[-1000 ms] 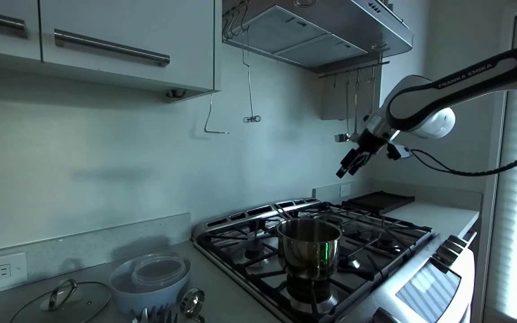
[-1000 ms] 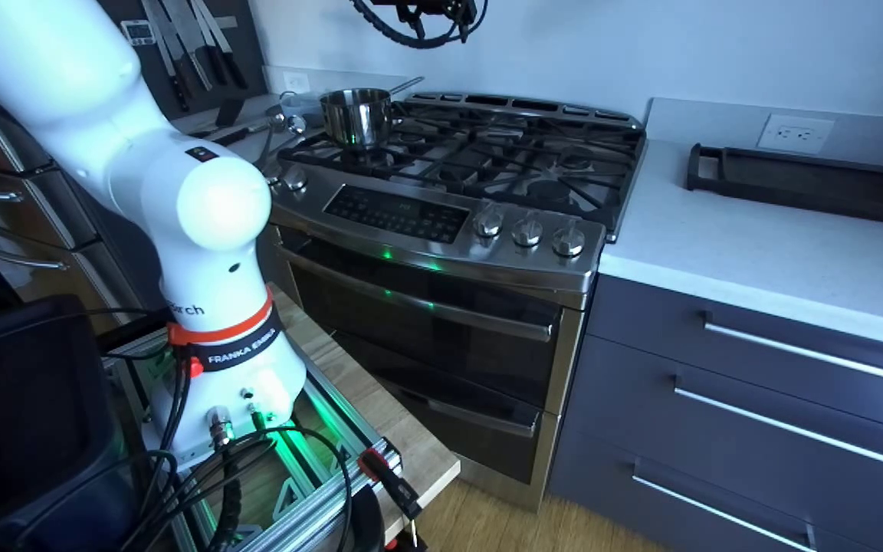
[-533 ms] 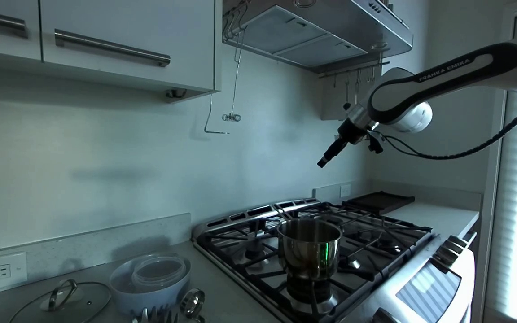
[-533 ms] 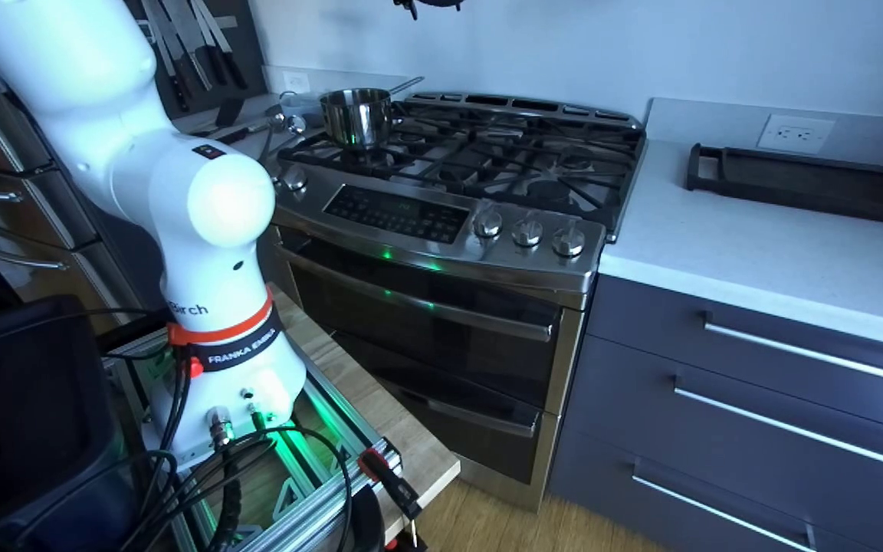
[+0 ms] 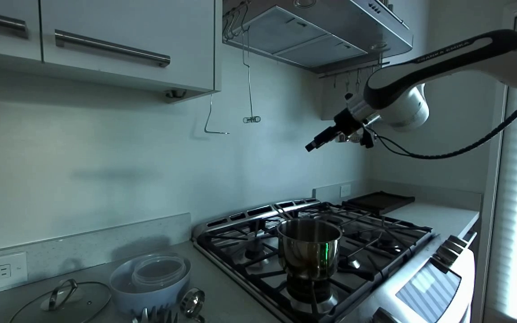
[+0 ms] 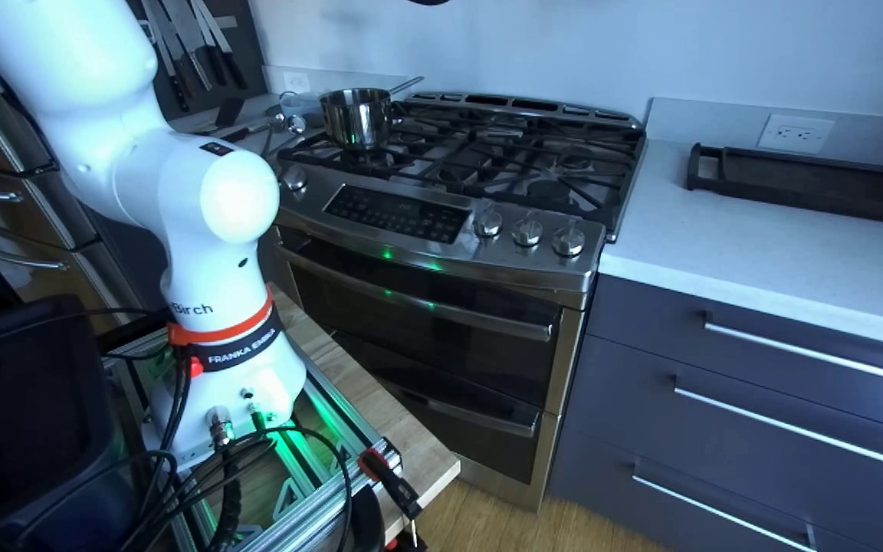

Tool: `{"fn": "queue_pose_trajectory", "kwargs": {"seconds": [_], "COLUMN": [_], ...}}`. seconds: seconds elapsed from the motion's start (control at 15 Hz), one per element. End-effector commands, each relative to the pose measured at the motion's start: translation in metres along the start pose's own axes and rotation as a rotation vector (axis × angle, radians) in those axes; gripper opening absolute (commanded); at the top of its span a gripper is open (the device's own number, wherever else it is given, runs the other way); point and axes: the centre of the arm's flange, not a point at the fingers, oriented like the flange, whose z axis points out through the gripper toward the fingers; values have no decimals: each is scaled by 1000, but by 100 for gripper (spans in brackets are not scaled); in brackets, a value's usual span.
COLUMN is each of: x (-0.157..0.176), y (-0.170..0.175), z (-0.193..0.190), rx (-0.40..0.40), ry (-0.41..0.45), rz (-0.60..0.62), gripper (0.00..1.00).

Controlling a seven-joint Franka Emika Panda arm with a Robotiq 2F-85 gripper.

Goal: Put one metal object in the pot

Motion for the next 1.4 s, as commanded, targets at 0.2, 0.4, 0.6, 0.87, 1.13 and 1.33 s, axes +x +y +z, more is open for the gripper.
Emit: {"fn": "queue_pose_trajectory", "kwargs": {"seconds": [0.2,0.4,0.6,0.87,1.13,1.33], "x": [34,56,70,73,80,95], "y": [-14,-20,-24,-31,-40,-51], "z": [-9,-11,-5,-24,-16,-6], "rx": [181,273,400,329,356,431], "ry": [298,389,477,435,484,561], "rz": [-95,-185,-265,-234,-217,-194], "gripper": [100,100,100,100,100,100]}}
